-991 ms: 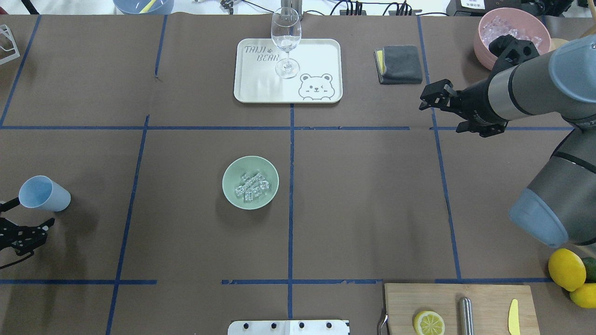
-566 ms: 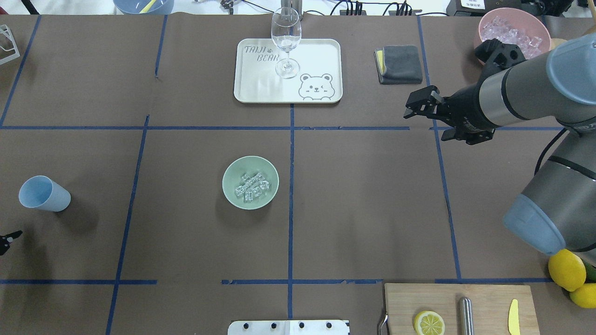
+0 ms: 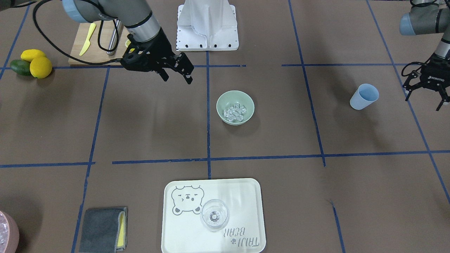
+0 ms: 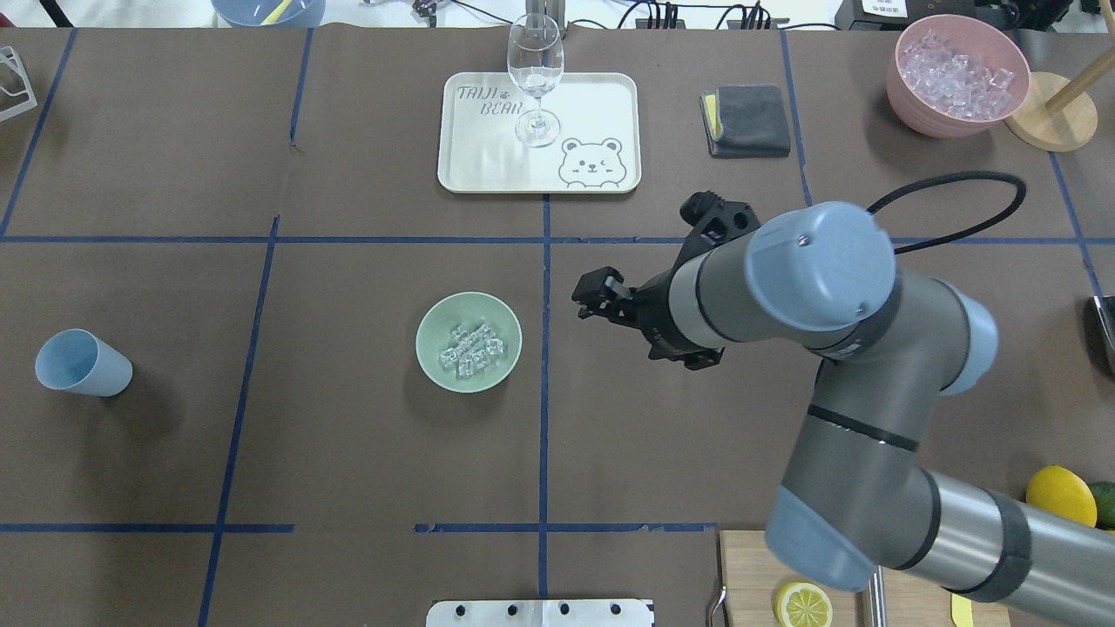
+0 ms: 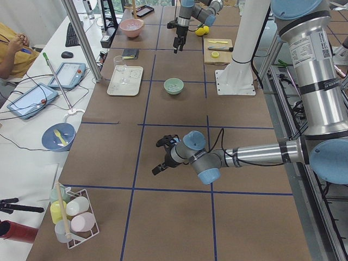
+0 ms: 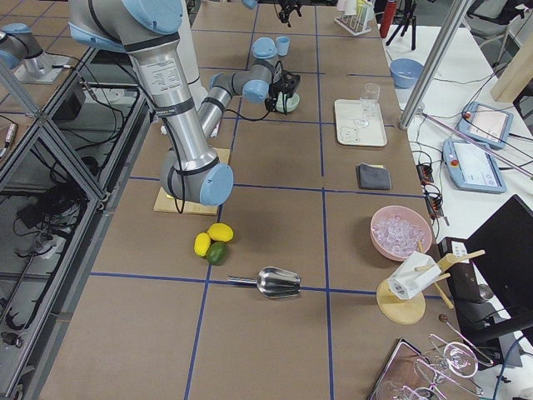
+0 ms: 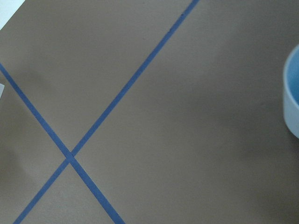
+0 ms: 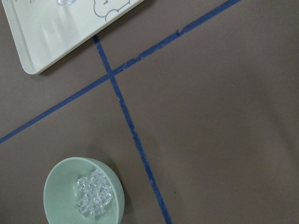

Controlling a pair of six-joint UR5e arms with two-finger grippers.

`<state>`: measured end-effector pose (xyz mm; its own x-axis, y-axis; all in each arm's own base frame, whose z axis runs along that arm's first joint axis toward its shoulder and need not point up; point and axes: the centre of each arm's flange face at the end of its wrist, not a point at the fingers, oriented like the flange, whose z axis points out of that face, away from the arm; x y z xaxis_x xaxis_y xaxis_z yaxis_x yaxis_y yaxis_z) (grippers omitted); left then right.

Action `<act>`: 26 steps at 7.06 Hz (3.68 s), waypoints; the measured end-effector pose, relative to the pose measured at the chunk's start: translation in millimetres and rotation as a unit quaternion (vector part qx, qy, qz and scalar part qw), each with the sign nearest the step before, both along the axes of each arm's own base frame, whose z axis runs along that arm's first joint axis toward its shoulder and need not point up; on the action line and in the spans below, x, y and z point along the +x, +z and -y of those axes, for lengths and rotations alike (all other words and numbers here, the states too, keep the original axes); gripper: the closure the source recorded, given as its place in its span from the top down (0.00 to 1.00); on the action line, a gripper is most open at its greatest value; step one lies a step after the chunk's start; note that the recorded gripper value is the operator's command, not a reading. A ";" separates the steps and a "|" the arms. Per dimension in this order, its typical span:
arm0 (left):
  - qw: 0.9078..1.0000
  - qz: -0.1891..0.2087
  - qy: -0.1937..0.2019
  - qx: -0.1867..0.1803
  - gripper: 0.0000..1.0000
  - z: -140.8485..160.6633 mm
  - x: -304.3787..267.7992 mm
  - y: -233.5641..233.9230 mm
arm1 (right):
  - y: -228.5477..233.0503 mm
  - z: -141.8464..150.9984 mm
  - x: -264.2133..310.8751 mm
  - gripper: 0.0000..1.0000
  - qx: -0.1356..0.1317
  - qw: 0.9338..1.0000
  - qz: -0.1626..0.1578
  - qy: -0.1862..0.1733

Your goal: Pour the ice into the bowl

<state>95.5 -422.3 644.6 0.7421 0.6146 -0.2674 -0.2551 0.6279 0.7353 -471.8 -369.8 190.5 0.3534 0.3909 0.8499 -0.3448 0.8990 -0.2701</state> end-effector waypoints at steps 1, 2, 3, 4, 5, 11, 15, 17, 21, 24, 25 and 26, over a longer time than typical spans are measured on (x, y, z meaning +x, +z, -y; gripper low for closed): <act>0.999 -0.015 -0.009 -0.031 1.00 39.7 -11.0 -22.2 | -5.3 -7.8 -42.8 1.00 0.001 1.000 -0.012 -0.001; 0.998 -0.029 -0.017 -0.053 1.00 72.3 -24.0 -45.0 | -9.5 -10.1 -82.1 1.00 0.002 1.000 -0.028 0.000; 0.997 -0.039 -0.025 -0.064 1.00 92.9 -34.6 -62.2 | -12.7 -6.9 -114.7 0.99 0.001 0.999 -0.043 0.000; 0.996 -0.044 -0.029 -0.068 1.00 101.3 -39.9 -70.2 | -11.7 -2.8 -135.5 0.97 -0.002 0.998 -0.056 -0.001; 0.996 -0.048 -0.032 -0.069 1.00 104.2 -41.8 -73.9 | -8.9 0.9 -149.6 0.78 -0.006 0.998 -0.066 -0.001; 0.996 -0.045 -0.038 -0.071 1.00 100.9 -45.9 -70.8 | -21.0 8.2 -165.5 0.00 -0.023 0.997 -0.076 0.004; 0.994 -0.047 -0.046 -0.089 1.00 90.4 -48.9 -58.5 | 15.6 5.5 -12.2 0.00 -0.026 0.995 -0.096 -0.014; 0.991 -0.063 -0.059 -0.100 1.00 92.3 -46.2 -69.9 | 103.9 15.9 51.4 0.00 0.021 0.988 -0.143 -0.044; 0.984 -0.072 -0.065 -0.150 1.00 106.6 -38.7 -91.8 | 308.4 30.8 215.5 0.00 0.092 0.978 -0.147 -0.115; 0.984 -0.074 -0.064 -0.150 1.00 106.5 -38.9 -97.1 | 371.1 32.3 277.1 0.00 0.109 0.973 -0.147 -0.142; 0.984 -0.074 -0.065 -0.149 1.00 106.4 -39.4 -98.4 | 373.8 34.1 277.9 0.00 0.108 0.973 -0.145 -0.144; 0.984 -0.074 -0.065 -0.148 1.00 106.1 -39.8 -99.7 | 372.5 37.0 275.8 0.00 0.108 0.974 -0.142 -0.143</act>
<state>55.7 -528.4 544.9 0.7488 0.3953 -0.5320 -0.0614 0.8406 0.5382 -196.0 -406.9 563.0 0.6549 0.0661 0.7529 -0.1062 0.9943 0.0051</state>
